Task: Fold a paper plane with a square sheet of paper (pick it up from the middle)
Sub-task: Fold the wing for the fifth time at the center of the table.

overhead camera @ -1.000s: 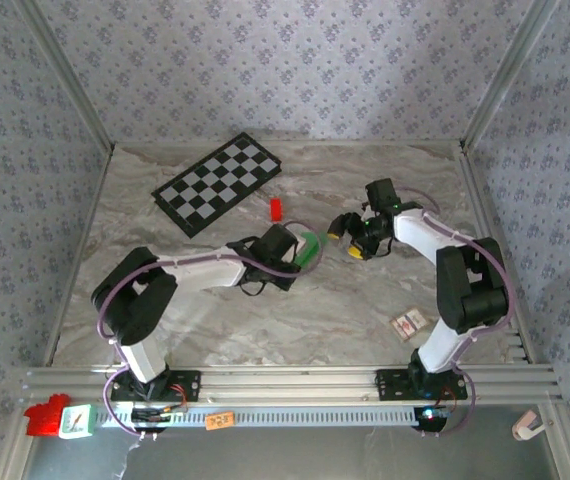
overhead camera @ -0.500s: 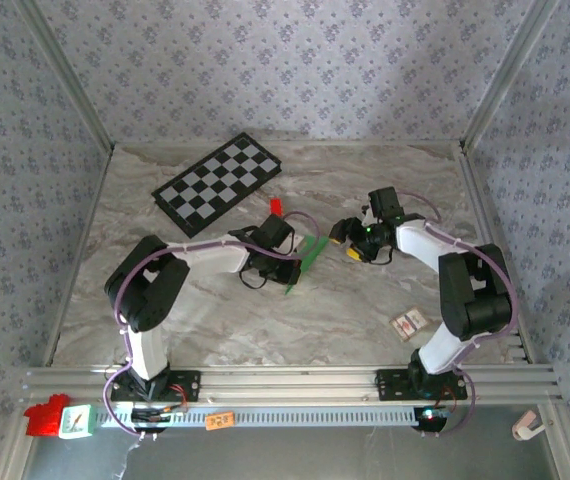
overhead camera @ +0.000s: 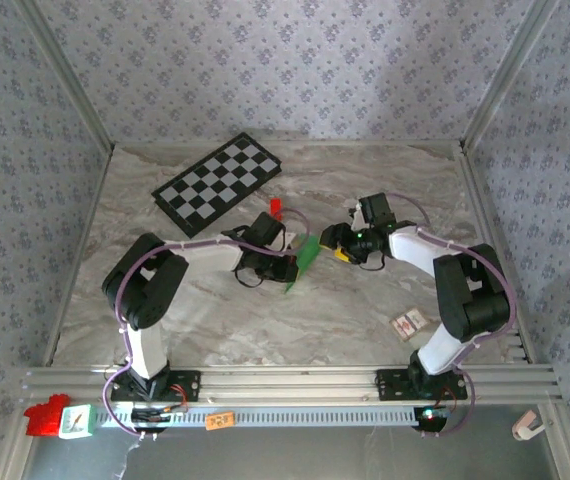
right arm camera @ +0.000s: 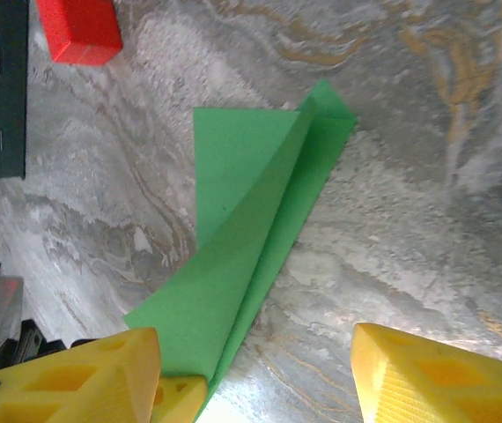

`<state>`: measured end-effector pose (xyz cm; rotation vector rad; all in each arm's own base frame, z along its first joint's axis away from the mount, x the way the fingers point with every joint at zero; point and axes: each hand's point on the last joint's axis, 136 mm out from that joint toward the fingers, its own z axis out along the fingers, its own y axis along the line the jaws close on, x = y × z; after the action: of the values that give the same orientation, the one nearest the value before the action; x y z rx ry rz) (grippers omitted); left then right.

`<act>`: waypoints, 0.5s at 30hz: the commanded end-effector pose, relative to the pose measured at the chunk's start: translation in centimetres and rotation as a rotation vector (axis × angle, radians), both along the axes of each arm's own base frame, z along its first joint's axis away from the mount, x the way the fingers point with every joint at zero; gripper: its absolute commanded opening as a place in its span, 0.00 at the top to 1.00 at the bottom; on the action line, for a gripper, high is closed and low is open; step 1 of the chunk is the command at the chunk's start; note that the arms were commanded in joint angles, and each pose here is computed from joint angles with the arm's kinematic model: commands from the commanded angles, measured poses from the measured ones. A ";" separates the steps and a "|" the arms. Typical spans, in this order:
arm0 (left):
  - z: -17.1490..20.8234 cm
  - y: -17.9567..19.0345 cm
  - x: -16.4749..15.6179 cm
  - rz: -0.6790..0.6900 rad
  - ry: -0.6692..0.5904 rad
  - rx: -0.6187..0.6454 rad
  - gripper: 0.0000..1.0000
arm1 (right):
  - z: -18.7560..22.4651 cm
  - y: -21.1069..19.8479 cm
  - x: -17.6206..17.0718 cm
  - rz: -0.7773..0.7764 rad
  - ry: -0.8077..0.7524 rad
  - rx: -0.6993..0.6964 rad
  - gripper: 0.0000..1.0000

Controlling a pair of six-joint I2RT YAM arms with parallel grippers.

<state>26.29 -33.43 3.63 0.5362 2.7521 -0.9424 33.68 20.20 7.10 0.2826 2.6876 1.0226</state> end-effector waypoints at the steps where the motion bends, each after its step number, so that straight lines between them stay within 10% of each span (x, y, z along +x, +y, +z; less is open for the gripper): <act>1: -0.1 -0.5 -0.1 0.012 0.042 -0.064 1.00 | -0.6 0.6 -0.6 0.059 -0.013 -0.029 0.39; 15: -1.3 -0.3 -0.4 0.040 0.085 -0.111 1.00 | -2.9 2.6 -1.5 0.163 0.017 -0.107 0.38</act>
<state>26.07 -33.61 2.77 0.4467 2.7496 -1.0799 31.92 22.65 4.25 0.0962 2.7951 0.9455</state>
